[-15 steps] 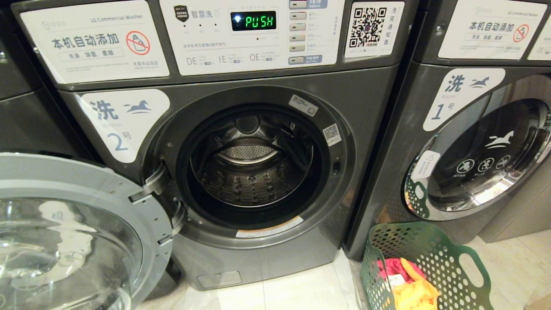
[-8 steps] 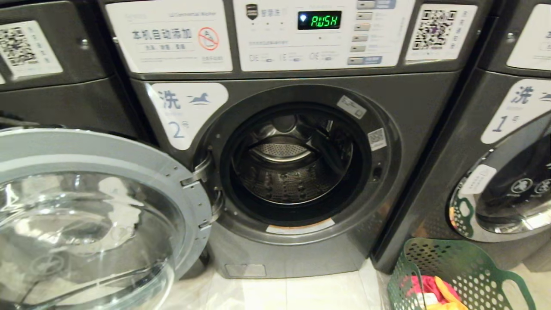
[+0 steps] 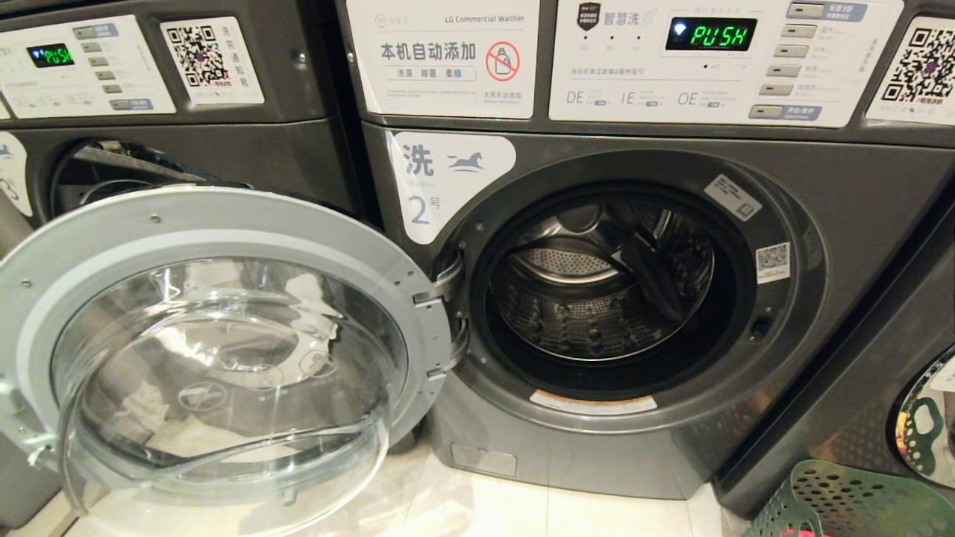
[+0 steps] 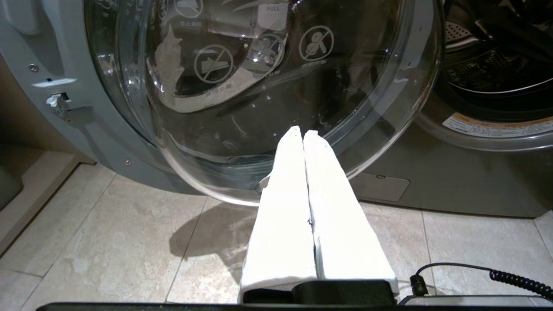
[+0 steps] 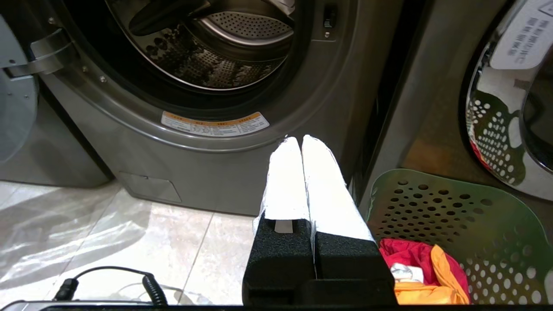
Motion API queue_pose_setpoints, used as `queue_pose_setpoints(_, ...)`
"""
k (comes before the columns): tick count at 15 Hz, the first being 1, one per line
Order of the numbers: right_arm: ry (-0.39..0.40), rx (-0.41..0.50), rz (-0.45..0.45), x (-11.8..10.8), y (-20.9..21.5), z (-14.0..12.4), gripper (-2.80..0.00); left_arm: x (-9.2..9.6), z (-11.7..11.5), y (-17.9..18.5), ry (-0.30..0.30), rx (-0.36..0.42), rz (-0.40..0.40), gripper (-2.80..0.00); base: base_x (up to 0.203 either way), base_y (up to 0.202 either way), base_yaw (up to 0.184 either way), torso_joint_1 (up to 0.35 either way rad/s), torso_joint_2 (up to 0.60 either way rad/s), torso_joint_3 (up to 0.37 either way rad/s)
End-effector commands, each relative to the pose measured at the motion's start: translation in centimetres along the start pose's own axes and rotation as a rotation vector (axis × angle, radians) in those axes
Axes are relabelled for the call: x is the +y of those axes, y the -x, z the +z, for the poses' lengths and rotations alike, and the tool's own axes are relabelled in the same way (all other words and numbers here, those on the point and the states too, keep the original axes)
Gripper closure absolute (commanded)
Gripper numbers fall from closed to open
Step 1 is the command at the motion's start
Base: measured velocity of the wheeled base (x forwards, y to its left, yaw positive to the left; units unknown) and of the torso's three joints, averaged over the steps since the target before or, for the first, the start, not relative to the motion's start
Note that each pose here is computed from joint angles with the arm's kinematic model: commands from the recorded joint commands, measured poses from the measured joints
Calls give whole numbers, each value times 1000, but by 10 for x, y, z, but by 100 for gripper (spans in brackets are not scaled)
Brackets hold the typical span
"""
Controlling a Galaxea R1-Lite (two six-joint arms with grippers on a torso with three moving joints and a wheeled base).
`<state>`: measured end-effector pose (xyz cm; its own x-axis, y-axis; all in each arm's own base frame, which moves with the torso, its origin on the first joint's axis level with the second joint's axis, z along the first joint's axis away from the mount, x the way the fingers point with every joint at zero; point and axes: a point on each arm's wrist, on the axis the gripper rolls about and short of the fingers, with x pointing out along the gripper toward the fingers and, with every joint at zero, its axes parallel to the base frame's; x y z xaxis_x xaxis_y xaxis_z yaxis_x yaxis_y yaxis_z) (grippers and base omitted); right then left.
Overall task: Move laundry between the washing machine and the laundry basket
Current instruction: Close the washing machine door with the left hand
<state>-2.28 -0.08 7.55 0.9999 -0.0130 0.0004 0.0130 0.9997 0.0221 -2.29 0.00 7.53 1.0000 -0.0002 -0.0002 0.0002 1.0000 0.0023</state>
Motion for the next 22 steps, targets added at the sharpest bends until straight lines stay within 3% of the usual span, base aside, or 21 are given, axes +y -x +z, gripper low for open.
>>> queue_pose_setpoints(1,-1,0,1,0,0,0,0,0,0,0,-1,1,0,0,0,0,0,0,0,0)
queue_pose_setpoints(9,-2,0,1,0,0,0,0,0,0,0,1,0,0,0,0,0,0,0,0,0)
queue_pose_setpoints(22,-2,0,1,0,0,0,0,0,0,0,-1,0,0,0,-189,0,1,1,3,3)
